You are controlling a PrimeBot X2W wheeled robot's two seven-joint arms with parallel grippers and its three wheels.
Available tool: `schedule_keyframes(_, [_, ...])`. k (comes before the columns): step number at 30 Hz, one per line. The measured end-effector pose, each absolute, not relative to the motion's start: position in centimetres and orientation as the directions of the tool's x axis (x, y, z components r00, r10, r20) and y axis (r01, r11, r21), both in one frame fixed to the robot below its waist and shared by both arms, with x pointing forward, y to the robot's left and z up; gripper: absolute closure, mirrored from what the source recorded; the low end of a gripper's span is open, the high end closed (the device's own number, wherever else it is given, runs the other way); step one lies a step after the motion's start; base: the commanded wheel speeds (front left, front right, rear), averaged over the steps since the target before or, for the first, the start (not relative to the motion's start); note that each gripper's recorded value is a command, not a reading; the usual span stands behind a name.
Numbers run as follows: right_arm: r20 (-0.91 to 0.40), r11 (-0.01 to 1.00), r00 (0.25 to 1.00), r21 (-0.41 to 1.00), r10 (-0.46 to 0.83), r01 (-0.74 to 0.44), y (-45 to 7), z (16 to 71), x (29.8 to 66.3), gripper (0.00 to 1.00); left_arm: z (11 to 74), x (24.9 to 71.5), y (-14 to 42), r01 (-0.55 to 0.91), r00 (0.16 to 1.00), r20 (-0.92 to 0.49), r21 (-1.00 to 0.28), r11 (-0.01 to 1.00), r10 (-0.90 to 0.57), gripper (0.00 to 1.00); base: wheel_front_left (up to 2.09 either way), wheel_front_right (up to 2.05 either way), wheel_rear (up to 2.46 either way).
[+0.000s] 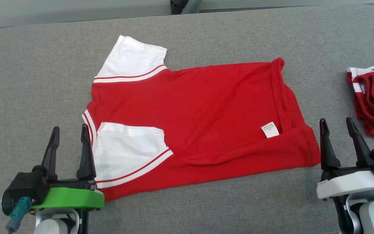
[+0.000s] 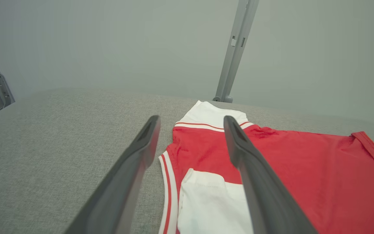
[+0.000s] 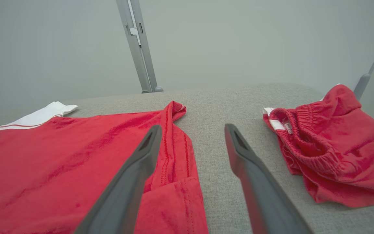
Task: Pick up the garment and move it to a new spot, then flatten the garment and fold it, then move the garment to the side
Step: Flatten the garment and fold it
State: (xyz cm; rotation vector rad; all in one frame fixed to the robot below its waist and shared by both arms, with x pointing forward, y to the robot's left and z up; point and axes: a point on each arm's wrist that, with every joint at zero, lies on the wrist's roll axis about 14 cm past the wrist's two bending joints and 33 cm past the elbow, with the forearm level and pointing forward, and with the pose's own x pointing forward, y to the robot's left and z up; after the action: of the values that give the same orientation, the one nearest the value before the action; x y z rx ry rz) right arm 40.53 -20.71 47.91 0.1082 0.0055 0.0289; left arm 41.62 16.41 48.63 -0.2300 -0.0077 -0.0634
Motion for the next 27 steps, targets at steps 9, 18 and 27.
schedule_keyframes(9, [0.001,0.992,1.0,0.123,0.014,-0.014,-20.8,48.1,40.5,0.0,49.2,43.3,15.9,0.104,0.994,0.041,-0.211,0.972,-0.098,0.0,0.0,0.0,0.0])
schedule_keyframes(18, [0.027,0.99,0.999,0.132,0.044,-0.048,-19.8,48.4,43.0,0.0,53.8,52.5,13.1,0.269,0.959,0.131,-0.169,0.948,-0.249,0.0,0.0,0.0,0.0])
schedule_keyframes(27, [0.002,0.987,0.999,0.154,0.041,-0.04,-19.7,46.6,44.5,0.0,47.9,60.3,10.1,0.331,0.921,-0.148,-0.186,0.925,-0.359,0.0,0.0,0.0,0.0])
